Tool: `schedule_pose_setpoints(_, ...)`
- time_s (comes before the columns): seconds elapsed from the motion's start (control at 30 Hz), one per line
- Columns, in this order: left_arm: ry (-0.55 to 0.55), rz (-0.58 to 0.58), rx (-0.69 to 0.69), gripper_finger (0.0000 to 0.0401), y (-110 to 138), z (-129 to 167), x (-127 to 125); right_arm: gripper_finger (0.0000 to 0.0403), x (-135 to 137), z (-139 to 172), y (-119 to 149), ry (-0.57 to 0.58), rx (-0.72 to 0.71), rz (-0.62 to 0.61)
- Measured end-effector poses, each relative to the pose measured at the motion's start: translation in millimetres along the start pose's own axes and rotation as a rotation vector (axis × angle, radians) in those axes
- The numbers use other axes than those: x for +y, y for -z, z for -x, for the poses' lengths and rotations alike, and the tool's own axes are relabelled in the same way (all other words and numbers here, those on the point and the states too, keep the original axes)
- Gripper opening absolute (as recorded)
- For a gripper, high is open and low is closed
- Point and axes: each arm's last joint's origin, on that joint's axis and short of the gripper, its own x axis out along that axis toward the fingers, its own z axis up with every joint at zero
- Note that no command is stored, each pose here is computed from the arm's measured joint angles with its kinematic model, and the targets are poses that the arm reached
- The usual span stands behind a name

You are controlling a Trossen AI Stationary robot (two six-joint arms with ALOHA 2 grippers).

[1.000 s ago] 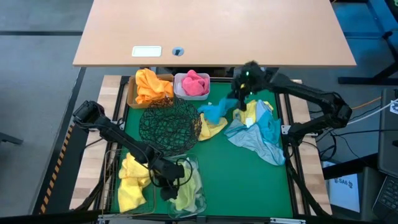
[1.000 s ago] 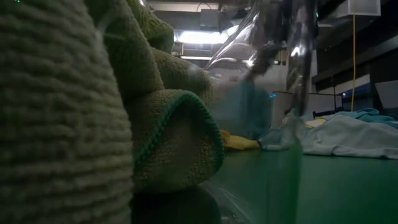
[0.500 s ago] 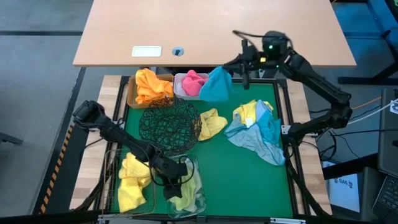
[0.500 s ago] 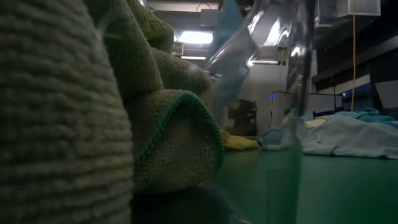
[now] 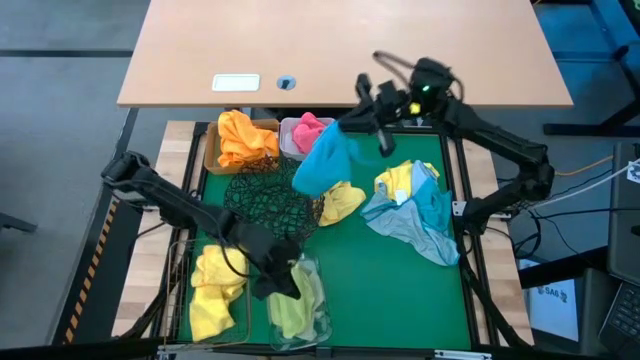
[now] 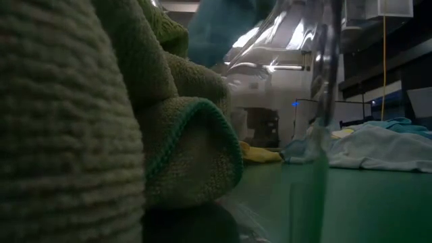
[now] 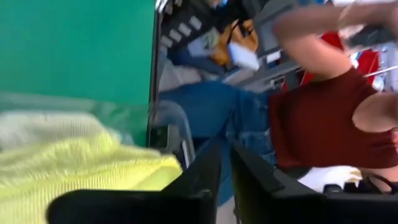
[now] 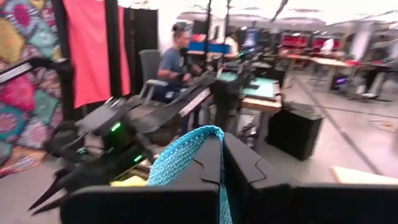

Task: Sort microfiber towel by color & place in baskets
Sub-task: Put the light blue microfiber towel into the mesh basket

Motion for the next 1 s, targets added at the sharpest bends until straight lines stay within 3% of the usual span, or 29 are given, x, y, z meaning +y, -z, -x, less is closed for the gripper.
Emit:
schedule_pose_setpoints(0.13,0.027,-0.048,-0.062,0.0005,-6,21,-12,0.0003,5,-25,16,-0.012,0.033,-0.003)
schedule_pose_setpoints(0.27,0.036,-0.081,-0.100,0.0004,-7,41,-22,0.0003,5,-50,38,-0.033,0.078,-0.003)
schedule_pose_setpoints(0.5,0.001,-0.080,-0.140,0.0002,-4,70,-31,0.0003,-1,-89,90,-0.080,0.176,-0.045)
schedule_pose_setpoints(0.7,-0.022,-0.153,-0.161,0.0001,-4,78,-33,0.0003,-14,-110,138,-0.036,0.281,-0.094)
schedule_pose_setpoints(1.0,-0.257,-0.338,-0.281,0.0000,-10,83,-21,0.0003,-24,-129,198,-0.033,0.390,-0.166)
